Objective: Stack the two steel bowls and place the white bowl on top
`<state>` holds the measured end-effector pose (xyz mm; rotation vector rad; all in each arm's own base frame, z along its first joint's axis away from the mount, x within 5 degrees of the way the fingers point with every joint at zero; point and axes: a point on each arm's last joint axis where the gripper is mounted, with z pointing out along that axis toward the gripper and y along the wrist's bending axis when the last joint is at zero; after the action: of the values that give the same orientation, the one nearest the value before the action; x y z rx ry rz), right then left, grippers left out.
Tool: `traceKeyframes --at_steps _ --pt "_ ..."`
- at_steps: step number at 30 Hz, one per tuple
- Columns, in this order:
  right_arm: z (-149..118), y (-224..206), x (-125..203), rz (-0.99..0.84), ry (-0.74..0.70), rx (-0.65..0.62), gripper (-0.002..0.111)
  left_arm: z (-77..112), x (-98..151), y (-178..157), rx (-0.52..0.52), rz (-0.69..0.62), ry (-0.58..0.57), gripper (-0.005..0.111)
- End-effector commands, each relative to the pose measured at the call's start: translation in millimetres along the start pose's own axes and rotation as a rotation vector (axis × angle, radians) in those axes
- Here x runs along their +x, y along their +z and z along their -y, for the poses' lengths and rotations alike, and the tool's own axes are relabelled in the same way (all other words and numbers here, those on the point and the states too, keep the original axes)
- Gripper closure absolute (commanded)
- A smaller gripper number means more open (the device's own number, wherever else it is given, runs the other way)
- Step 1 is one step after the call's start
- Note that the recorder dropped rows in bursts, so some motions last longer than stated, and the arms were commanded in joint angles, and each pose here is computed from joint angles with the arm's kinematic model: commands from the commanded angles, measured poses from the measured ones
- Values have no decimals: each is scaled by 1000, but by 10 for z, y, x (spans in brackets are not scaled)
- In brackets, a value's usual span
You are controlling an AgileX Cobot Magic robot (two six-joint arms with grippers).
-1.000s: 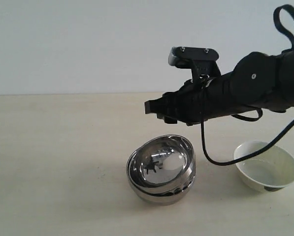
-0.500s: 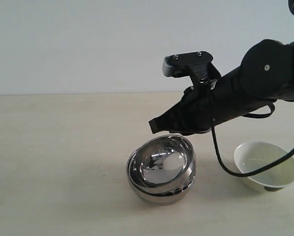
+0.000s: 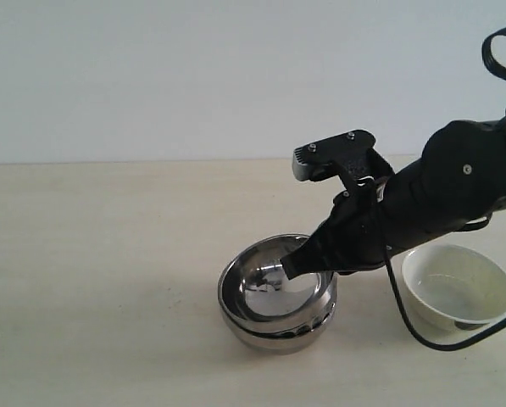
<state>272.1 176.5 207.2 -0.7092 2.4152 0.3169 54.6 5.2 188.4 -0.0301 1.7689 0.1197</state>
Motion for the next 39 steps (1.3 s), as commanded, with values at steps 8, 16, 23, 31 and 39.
traceKeyframes --at_steps 8,16,23,31,39 --pt "6 84 65 -42 2 2 108 1 4 1 0 6 -14 103" --pt "21 224 102 -55 7 8 108 1 4 1 0 6 -14 103" --pt "27 196 31 6 -5 17 108 1 4 1 0 6 -14 103" --pt "5 -155 -131 135 -8 19 108 1 4 1 0 6 -14 103" --pt "-290 -472 -16 9 -41 -88 108 1 4 1 0 6 -14 103"
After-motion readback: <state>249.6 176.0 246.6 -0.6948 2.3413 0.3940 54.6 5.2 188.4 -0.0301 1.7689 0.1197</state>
